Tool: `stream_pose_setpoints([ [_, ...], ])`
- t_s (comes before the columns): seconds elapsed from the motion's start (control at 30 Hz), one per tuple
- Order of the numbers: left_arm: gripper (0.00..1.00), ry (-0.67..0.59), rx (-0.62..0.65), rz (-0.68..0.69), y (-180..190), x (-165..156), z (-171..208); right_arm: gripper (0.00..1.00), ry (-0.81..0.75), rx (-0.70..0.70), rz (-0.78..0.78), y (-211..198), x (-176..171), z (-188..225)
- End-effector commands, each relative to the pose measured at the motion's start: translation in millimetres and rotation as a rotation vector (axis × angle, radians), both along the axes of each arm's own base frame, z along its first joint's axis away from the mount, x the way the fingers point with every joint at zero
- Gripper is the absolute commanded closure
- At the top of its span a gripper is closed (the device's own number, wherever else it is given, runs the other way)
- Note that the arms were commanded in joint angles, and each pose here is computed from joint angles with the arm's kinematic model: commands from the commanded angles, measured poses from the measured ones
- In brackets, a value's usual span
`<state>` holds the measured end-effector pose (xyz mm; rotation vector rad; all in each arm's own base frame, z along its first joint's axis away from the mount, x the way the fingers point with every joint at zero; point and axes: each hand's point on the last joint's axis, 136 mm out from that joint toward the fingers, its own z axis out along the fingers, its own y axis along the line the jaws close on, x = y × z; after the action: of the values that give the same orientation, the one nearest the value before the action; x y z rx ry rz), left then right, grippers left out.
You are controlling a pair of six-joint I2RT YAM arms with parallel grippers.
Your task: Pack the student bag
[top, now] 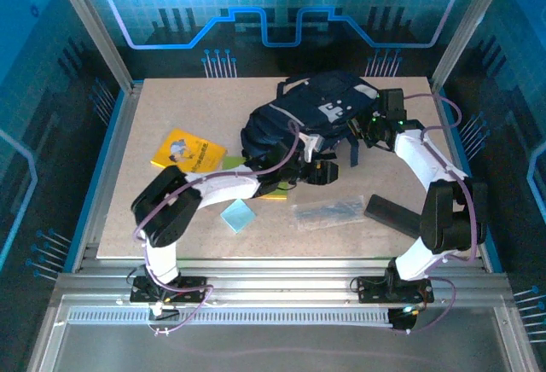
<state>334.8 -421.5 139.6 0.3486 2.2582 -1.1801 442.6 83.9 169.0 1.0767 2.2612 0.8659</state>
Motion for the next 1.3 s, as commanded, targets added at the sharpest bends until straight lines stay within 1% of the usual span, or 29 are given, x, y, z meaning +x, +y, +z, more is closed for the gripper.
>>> stream_pose_setpoints([
  [0.0, 0.34, -0.132, -0.028, -0.062, -17, 18, 12, 1.00, -0.044, 0.071, 0.055, 21, 3, 23],
  [0.1, 0.34, -0.167, -0.036, -0.020, -12, 43, 5, 1.00, -0.050, 0.082, 0.068, 23, -1, 27],
  [0.2, 0.32, -0.165, -0.084, 0.046, 3, 70, 2, 1.00, -0.060, 0.082, 0.079, 24, -4, 30],
  [0.3, 0.29, -0.192, -0.135, 0.072, 11, 87, 9, 1.00, -0.066, 0.093, 0.098, 27, -7, 32],
  [0.43, 0.28, -0.244, -0.179, 0.078, 12, 97, 21, 1.00, -0.065, 0.117, 0.107, 30, -10, 29],
  [0.5, 0.28, -0.238, -0.213, 0.084, 12, 102, 23, 1.00, -0.066, 0.132, 0.113, 33, -12, 28],
  [0.6, 0.31, -0.238, -0.261, 0.134, 23, 115, 24, 1.00, -0.061, 0.154, 0.128, 38, -15, 26],
  [0.7, 0.32, -0.231, -0.354, 0.174, 35, 128, 33, 1.00, -0.048, 0.155, 0.123, 38, -20, 21],
  [0.8, 0.32, -0.235, -0.409, 0.156, 34, 135, 43, 1.00, -0.047, 0.169, 0.122, 39, -22, 19],
  [0.9, 0.28, -0.230, -0.405, 0.102, 25, 133, 49, 1.00, -0.053, 0.174, 0.133, 43, -20, 22],
  [0.93, 0.28, -0.231, -0.403, 0.095, 25, 133, 50, 1.00, -0.054, 0.177, 0.136, 44, -19, 23],
  [1.07, 0.39, -0.216, -0.388, 0.094, 27, 133, 45, 1.00, -0.057, 0.171, 0.132, 43, -16, 23],
  [1.13, 0.42, -0.206, -0.380, 0.092, 28, 130, 41, 1.00, -0.056, 0.171, 0.130, 42, -15, 22],
  [1.2, 0.47, -0.202, -0.362, 0.093, 31, 127, 36, 1.00, -0.054, 0.169, 0.127, 41, -13, 20],
  [1.27, 0.49, -0.201, -0.343, 0.094, 33, 124, 33, 1.00, -0.054, 0.162, 0.127, 39, -12, 20],
])
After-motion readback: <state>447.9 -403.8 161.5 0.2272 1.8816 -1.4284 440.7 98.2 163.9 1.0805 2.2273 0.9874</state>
